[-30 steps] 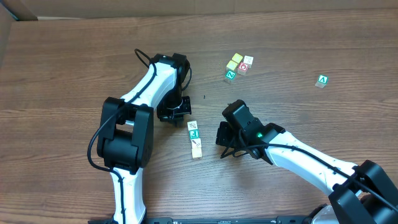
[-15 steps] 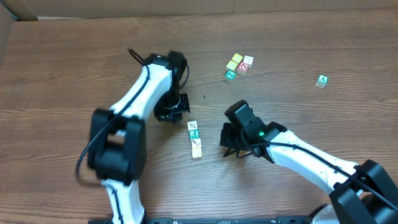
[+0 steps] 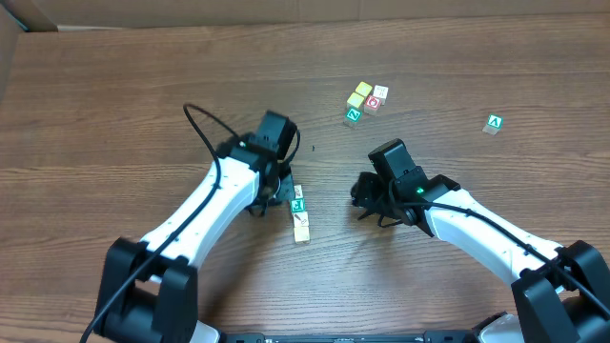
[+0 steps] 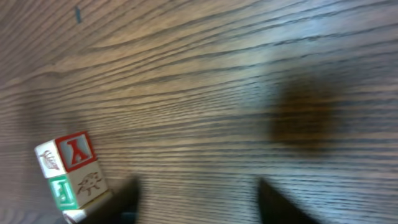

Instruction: Flip 3 blocks

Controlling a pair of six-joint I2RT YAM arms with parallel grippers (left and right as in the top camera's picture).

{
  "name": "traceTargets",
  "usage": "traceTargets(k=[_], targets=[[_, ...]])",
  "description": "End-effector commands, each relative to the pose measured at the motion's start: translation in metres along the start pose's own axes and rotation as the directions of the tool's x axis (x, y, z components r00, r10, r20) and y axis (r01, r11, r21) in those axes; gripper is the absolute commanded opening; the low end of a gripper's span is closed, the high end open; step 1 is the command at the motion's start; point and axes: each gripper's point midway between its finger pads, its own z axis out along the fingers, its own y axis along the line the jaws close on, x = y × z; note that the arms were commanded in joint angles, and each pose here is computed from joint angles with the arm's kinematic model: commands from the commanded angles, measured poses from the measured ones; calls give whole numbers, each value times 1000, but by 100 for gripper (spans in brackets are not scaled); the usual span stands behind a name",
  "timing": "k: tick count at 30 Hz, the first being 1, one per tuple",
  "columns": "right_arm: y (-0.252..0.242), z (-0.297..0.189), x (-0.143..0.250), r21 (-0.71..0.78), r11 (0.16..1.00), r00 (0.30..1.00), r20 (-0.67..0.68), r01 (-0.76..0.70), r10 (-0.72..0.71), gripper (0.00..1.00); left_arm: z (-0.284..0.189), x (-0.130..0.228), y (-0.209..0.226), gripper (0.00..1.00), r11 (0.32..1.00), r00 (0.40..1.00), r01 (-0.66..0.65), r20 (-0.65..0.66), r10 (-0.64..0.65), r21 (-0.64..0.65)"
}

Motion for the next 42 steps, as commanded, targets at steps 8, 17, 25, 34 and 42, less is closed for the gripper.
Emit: traceTargets(k=[8, 17, 25, 34, 42], targets=[[-1, -5, -5, 19, 1000, 1000, 24, 6, -7, 100, 27, -5, 0, 4, 1000, 1000, 29, 3, -29, 8], [-1, -5, -5, 19, 1000, 1000, 24, 6, -7, 100, 52, 5, -5, 4, 1000, 997, 26, -73, -25, 13], [-1, -5, -6, 19, 1000, 1000, 24, 6, -7, 100, 51, -4, -16, 4, 998, 999, 27, -41, -24, 64], [-1, -5, -6, 18, 1000, 1000, 24, 6, -7, 100, 50, -6, -29, 4, 990, 998, -35, -39, 40, 134], [-1, -5, -6, 18, 1000, 1000, 24, 6, -7, 100, 50, -9, -31, 4, 988, 998, -61, -24, 65, 141]])
